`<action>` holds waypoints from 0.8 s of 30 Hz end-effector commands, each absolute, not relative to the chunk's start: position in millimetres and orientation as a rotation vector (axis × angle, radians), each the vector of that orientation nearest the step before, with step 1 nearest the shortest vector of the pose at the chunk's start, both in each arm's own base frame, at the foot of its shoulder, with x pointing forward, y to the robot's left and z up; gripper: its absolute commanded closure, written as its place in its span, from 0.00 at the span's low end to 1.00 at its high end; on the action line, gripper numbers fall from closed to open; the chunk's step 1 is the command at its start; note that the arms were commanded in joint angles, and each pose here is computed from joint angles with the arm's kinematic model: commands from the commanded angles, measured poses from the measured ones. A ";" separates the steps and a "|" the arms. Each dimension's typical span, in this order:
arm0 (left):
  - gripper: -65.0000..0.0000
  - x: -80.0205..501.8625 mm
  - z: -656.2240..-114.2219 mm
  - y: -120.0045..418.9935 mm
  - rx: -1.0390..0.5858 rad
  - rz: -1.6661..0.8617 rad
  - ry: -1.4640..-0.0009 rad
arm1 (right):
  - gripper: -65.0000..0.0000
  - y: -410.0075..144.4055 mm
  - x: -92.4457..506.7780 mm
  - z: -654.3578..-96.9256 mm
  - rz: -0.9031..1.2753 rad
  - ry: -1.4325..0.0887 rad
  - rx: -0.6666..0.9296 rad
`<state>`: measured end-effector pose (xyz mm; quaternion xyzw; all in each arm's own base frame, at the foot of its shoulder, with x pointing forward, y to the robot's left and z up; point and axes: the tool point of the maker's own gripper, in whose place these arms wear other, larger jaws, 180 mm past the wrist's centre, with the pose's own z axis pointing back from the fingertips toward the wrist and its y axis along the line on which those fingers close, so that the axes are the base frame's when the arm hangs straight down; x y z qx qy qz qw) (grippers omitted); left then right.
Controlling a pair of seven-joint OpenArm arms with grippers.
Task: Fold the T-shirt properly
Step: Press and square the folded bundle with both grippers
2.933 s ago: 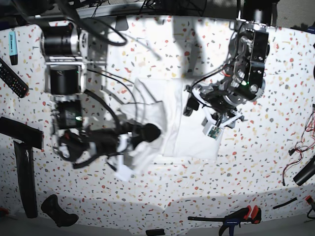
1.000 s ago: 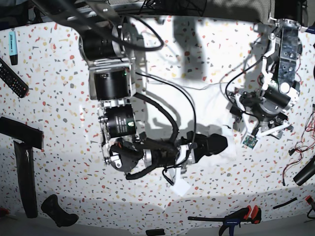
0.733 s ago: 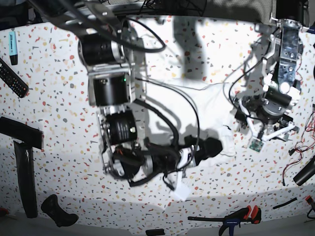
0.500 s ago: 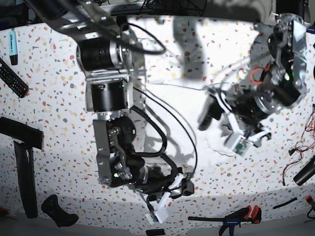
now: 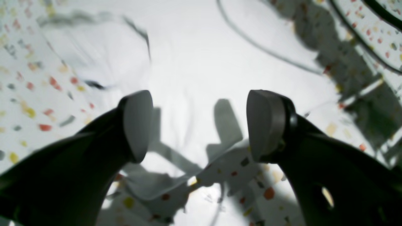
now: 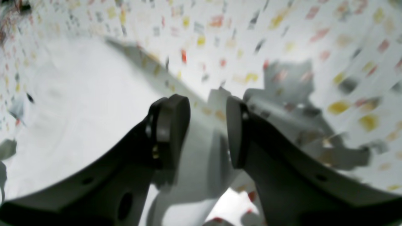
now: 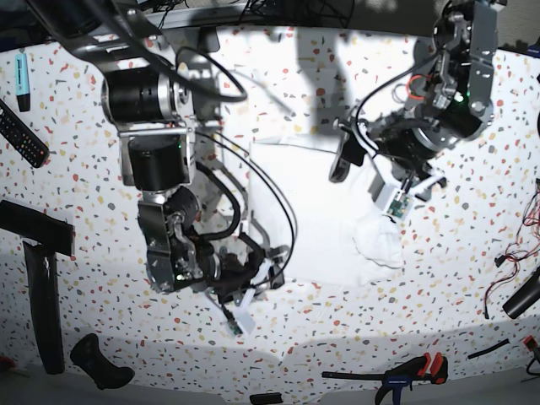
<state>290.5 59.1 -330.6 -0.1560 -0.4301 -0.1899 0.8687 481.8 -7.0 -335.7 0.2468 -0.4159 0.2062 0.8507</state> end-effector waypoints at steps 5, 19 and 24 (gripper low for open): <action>0.31 293.9 -375.4 84.2 -0.210 -0.394 -0.827 | 0.63 -7.8 482.6 -331.9 0.433 -0.882 0.534; 0.31 326.9 -388.5 110.3 -0.047 -0.466 -0.828 | 0.64 -24.6 377.0 -395.6 0.349 -0.618 0.693; 0.31 337.1 -377.8 104.3 -0.067 -0.495 -0.861 | 0.64 -32.7 325.4 -392.2 0.410 -0.623 0.697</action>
